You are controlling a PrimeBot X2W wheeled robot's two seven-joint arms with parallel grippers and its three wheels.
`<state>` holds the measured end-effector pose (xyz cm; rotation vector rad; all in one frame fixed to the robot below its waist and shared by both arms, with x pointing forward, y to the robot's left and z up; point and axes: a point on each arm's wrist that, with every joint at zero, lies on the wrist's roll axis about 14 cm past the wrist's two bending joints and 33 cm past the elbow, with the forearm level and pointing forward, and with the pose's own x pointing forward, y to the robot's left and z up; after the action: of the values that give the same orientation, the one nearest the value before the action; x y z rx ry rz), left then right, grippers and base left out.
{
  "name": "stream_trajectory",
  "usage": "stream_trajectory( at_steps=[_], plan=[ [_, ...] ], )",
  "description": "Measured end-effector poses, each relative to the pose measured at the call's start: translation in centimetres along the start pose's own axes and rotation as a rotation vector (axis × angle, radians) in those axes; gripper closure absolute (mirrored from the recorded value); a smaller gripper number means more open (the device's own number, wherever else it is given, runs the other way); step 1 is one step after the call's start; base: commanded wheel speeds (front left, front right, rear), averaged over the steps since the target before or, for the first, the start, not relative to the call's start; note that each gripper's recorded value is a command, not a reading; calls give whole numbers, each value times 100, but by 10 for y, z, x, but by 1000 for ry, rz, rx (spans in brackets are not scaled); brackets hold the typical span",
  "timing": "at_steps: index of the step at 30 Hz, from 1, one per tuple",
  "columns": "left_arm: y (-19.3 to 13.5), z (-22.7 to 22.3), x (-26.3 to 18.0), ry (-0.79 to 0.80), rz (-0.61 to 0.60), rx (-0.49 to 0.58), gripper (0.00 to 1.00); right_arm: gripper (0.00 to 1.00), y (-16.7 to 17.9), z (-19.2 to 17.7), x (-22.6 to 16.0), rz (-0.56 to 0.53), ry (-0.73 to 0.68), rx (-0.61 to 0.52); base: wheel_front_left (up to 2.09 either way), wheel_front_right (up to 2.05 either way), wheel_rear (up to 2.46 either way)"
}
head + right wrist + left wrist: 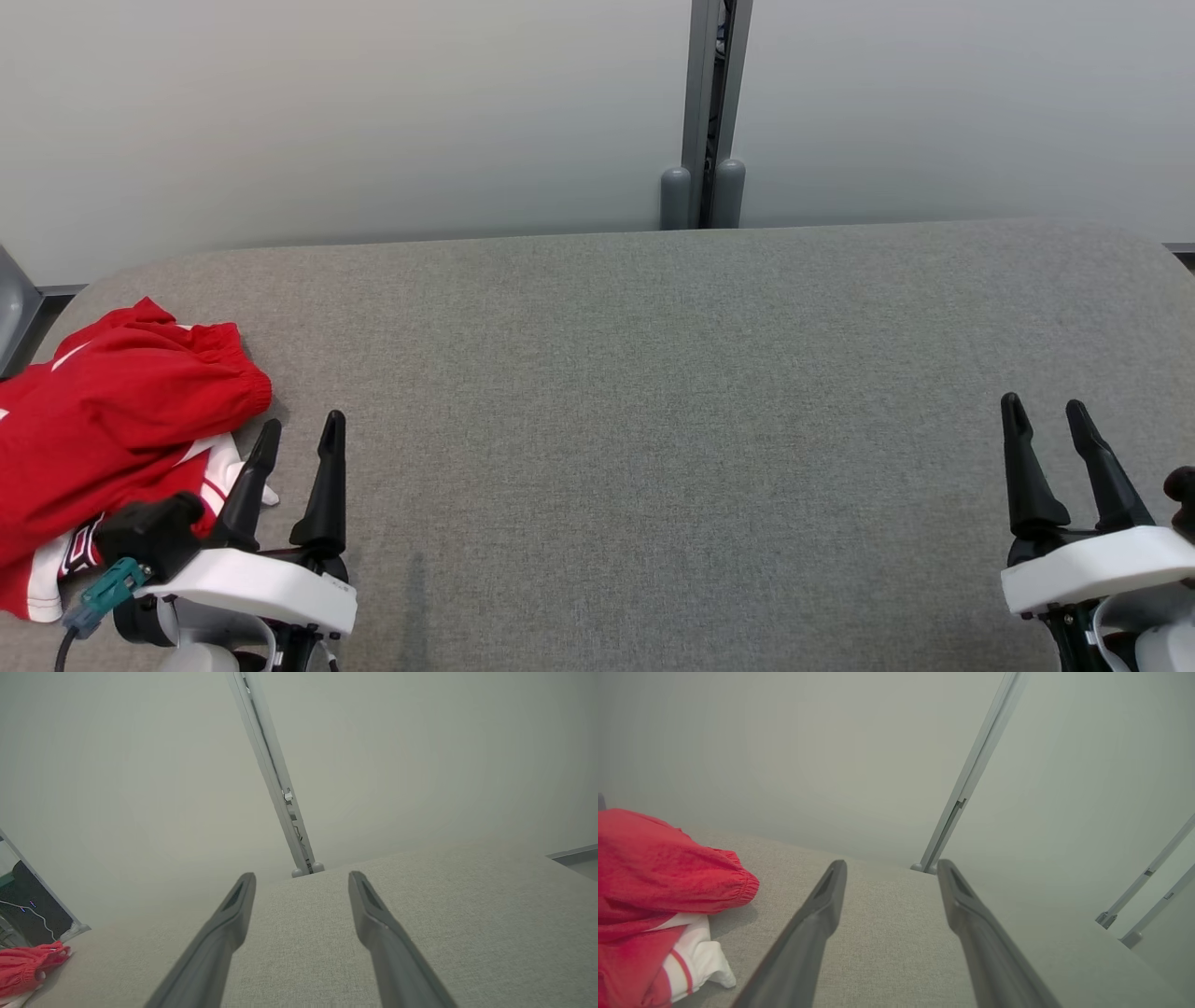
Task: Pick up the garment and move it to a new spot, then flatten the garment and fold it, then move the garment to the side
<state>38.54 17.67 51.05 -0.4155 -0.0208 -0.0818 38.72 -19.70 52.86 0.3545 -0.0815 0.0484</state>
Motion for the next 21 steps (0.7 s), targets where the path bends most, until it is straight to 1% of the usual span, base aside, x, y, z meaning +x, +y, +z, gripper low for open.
stream_trajectory(
  at_steps=[16,21],
  plan=[
    [11,-14,-2,49,11,175,0,0,4,-15,-3,22,33,-135,0,0,0],
    [13,-17,-2,58,16,204,0,0,5,-18,-4,27,35,-154,0,0,0]
  ],
)
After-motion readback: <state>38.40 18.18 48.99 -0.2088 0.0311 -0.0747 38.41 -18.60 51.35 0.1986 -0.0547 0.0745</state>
